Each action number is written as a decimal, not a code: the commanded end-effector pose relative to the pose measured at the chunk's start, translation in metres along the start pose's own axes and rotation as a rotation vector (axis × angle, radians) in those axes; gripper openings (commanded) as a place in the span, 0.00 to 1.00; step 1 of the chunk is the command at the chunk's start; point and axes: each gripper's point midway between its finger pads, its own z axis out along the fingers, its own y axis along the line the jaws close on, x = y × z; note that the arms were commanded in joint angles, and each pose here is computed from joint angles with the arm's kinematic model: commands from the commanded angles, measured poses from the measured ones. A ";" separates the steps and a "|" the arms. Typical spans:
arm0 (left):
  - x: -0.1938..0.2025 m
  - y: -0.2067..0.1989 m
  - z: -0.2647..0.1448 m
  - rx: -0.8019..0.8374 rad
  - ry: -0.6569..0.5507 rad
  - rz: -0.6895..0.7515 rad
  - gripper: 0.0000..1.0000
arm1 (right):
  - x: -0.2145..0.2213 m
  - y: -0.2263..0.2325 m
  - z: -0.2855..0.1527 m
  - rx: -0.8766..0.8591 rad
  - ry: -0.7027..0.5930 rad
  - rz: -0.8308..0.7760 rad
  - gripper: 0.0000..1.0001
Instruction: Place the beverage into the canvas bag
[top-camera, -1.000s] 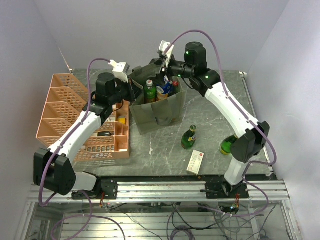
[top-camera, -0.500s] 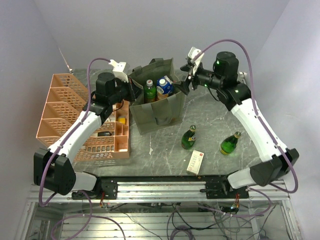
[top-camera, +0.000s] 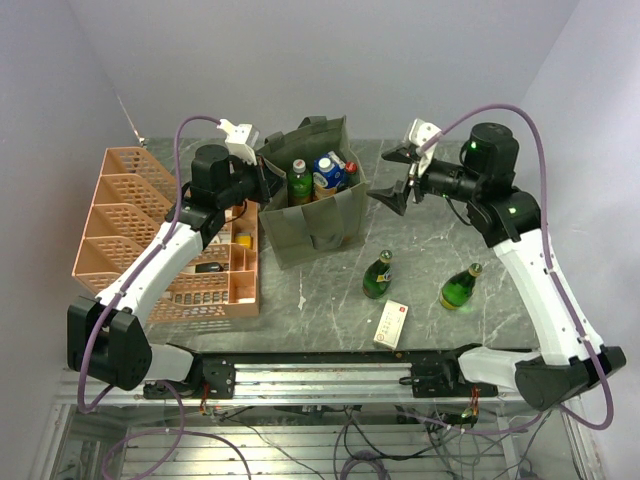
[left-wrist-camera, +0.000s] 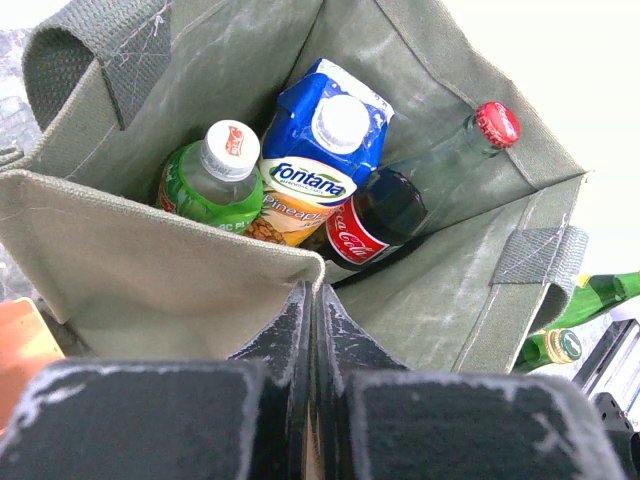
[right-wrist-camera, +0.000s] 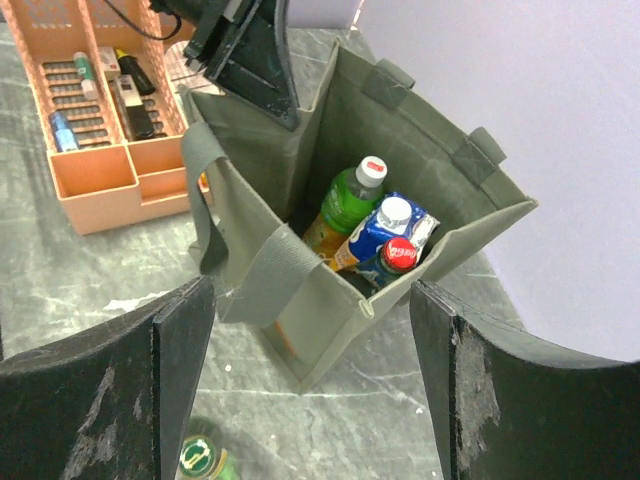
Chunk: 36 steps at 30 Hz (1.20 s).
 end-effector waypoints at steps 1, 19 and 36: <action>-0.013 -0.005 -0.008 0.013 -0.026 0.027 0.07 | 0.006 0.017 -0.015 -0.056 0.016 0.000 0.78; -0.012 -0.006 -0.005 0.018 -0.019 0.015 0.07 | 0.050 0.041 -0.055 -0.051 0.164 -0.011 0.80; -0.008 0.001 -0.002 0.003 -0.016 0.031 0.07 | 0.084 0.059 -0.071 -0.067 0.248 0.008 0.82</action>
